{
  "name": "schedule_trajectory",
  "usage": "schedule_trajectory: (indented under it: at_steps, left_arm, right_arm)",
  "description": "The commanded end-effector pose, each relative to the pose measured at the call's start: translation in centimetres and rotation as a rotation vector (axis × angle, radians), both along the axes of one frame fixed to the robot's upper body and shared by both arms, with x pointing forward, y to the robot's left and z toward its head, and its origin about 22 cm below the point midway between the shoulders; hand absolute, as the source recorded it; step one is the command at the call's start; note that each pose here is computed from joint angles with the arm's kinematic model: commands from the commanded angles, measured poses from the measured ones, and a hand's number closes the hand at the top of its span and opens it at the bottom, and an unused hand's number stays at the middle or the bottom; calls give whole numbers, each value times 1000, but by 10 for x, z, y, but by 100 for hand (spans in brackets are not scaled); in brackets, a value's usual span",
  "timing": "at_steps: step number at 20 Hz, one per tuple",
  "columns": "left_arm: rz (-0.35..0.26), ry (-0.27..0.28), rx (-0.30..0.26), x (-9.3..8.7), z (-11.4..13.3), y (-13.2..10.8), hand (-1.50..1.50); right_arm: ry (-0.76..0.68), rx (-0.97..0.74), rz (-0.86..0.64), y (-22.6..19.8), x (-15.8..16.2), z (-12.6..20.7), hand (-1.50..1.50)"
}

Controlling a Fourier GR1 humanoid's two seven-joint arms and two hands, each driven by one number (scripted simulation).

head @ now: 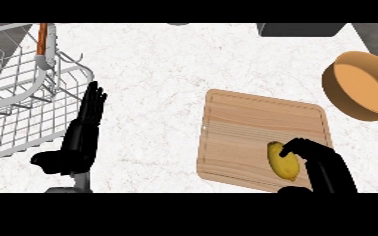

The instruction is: Pick the lemon from the cutting board and place it in the pot

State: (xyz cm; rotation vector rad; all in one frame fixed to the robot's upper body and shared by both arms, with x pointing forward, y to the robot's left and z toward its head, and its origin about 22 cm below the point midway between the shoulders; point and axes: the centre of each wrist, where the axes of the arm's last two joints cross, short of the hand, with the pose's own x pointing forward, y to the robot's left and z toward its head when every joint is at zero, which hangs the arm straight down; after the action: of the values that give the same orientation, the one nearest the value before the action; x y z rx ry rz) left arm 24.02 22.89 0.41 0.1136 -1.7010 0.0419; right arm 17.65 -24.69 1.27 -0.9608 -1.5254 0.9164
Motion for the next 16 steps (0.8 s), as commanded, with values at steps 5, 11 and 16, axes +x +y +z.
schedule_trajectory:
  at_steps: [5,11,16]
  left_arm:
    - [12,-1,14,-2,-1,-7,0]
    - [-36,-5,13,12,12,-3,0]
    - [-7,-7,11,3,-8,-1,0]
  right_arm:
    - [-104,-12,-12,1,-17,-3,150]
    - [277,-258,248,42,44,29,150]
    - [109,-207,265,84,62,96,150]
